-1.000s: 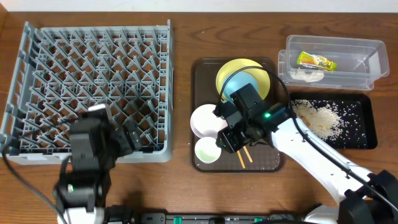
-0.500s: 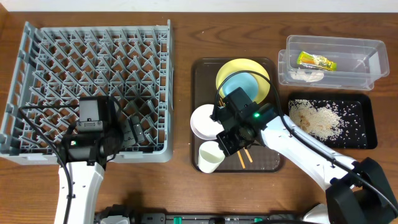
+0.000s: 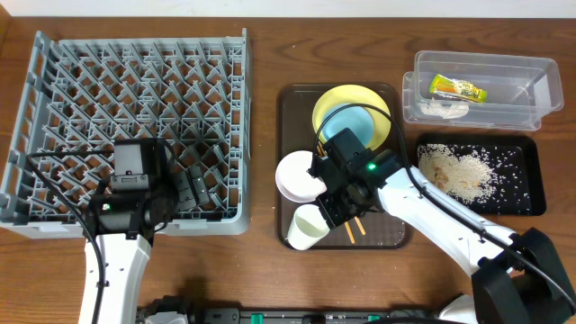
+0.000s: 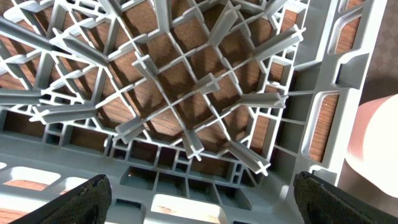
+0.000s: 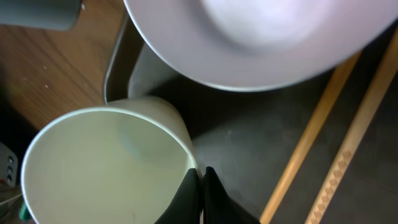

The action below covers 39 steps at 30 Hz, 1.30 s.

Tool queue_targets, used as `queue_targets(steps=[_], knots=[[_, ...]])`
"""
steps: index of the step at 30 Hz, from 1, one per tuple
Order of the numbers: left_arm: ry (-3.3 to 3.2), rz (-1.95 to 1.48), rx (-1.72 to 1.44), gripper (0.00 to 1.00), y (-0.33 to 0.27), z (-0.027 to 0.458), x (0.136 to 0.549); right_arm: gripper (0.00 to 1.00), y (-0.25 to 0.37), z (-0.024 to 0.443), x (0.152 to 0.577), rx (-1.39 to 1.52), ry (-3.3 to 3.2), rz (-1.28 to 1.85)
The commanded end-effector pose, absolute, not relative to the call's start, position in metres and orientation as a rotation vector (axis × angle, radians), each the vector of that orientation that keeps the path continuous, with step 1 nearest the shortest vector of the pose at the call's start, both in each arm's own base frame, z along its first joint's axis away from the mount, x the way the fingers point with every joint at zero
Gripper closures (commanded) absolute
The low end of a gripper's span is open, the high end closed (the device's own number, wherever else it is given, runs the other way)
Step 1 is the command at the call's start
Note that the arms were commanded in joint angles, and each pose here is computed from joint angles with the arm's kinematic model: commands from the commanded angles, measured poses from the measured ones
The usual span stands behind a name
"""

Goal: Sort waste into correct bins and load items into the dishwasher rack

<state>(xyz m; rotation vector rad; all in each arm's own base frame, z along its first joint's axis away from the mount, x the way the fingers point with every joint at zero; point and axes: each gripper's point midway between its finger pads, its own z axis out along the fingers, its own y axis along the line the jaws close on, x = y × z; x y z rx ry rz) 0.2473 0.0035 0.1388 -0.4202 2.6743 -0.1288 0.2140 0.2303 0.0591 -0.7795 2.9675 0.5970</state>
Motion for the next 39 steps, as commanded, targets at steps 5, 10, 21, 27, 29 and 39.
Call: queue_targets(steps=[5,10,21,27,29,39], knots=[[2.648,-0.141,-0.419,0.05,0.002,0.148,0.252,0.97,0.227,0.057,0.204,-0.826,2.994,0.572],[2.641,-0.142,-0.417,0.05,0.002,0.149,0.254,0.99,0.228,0.057,0.205,-0.839,2.983,0.576],[2.619,-0.173,-0.407,0.11,-0.001,0.153,0.259,0.99,0.246,0.113,0.241,-0.769,2.784,0.827],[2.574,-0.315,-0.358,0.11,-0.019,0.168,0.269,0.99,0.233,0.180,0.285,-0.659,2.565,1.084],[2.536,-0.418,-0.338,0.11,-0.031,0.175,0.276,0.99,0.226,0.192,0.296,-0.610,2.514,1.152],[2.242,-1.222,-0.259,0.11,-0.113,0.248,0.312,0.99,0.231,0.255,0.303,-0.695,2.145,1.553]])
